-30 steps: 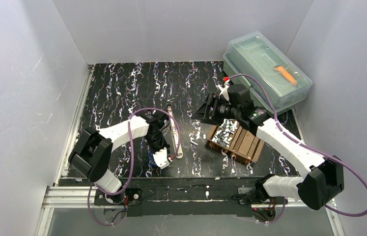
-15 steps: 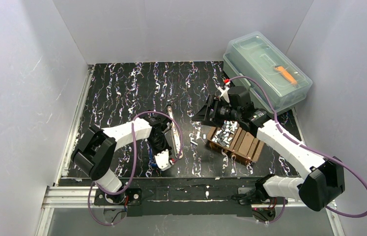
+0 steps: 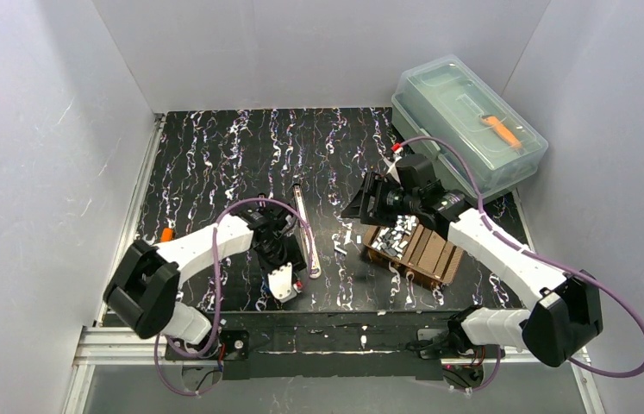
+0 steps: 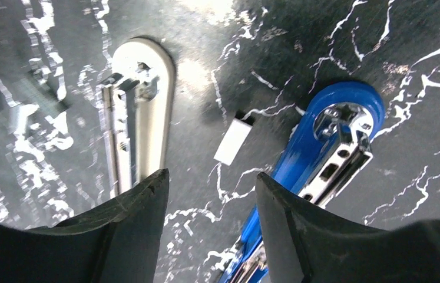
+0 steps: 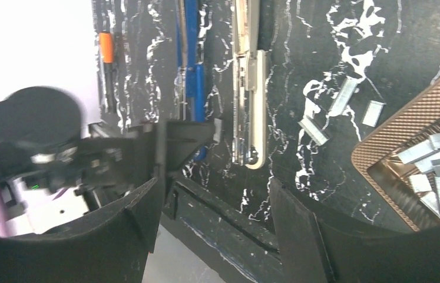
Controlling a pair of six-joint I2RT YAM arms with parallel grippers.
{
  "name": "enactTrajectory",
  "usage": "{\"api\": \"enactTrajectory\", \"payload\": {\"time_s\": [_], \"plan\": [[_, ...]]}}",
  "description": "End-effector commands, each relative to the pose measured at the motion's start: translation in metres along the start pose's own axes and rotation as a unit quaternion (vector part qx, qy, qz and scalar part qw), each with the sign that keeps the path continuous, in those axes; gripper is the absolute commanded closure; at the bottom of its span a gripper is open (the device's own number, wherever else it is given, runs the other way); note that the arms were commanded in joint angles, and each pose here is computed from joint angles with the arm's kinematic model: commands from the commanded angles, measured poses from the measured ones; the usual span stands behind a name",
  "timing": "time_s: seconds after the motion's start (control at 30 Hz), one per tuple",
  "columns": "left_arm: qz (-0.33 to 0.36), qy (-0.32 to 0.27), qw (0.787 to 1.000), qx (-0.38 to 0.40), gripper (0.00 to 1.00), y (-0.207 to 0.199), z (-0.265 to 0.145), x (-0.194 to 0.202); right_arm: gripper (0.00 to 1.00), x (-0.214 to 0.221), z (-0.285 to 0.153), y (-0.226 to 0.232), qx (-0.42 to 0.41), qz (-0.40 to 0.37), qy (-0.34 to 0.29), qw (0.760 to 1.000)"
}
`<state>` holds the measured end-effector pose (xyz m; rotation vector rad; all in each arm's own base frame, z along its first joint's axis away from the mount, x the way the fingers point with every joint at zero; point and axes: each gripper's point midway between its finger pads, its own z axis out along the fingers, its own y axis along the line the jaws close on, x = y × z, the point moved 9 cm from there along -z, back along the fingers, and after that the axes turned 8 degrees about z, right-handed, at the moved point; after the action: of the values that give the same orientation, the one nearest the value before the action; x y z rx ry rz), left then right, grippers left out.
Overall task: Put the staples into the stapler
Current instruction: Place the staple at the center of the board.
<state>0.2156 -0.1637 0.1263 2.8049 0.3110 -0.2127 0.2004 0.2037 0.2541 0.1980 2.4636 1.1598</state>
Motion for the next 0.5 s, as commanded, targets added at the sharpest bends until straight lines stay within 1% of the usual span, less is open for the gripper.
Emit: {"api": "enactTrajectory", "payload": {"time_s": [0.0, 0.13, 0.17, 0.23, 0.3, 0.37, 0.4, 0.47], "plan": [[0.22, 0.017, 0.974, -0.054, 0.45, 0.025, -0.036, -0.019, 0.27, 0.002, 0.009, -0.01, 0.051, -0.024, -0.008, 0.998], [0.144, 0.053, 0.981, -0.118, 0.44, 0.026, -0.076, -0.031, 0.31, 0.019, 0.031, -0.013, 0.123, -0.067, -0.005, 0.99], [0.107, 0.057, 0.983, -0.14, 0.44, 0.023, -0.086, -0.035, 0.32, 0.025, 0.037, -0.012, 0.138, -0.081, -0.002, 0.987], [0.044, 0.069, 0.978, -0.191, 0.44, 0.019, -0.109, -0.046, 0.34, 0.035, 0.047, -0.012, 0.171, -0.106, -0.006, 0.98], [-0.029, 0.082, 0.968, -0.236, 0.44, 0.014, -0.128, -0.052, 0.35, 0.044, 0.056, -0.011, 0.19, -0.136, -0.012, 0.972], [-0.104, 0.088, 0.951, -0.279, 0.44, 0.008, -0.143, -0.058, 0.35, 0.051, 0.063, -0.012, 0.206, -0.168, -0.013, 0.964], [-0.135, 0.087, 0.943, -0.293, 0.44, 0.004, -0.147, -0.061, 0.35, 0.054, 0.066, -0.014, 0.216, -0.181, -0.014, 0.959], [-0.172, 0.08, 0.929, -0.317, 0.44, -0.004, -0.152, -0.069, 0.33, 0.057, 0.072, -0.02, 0.225, -0.203, -0.008, 0.953]]}}
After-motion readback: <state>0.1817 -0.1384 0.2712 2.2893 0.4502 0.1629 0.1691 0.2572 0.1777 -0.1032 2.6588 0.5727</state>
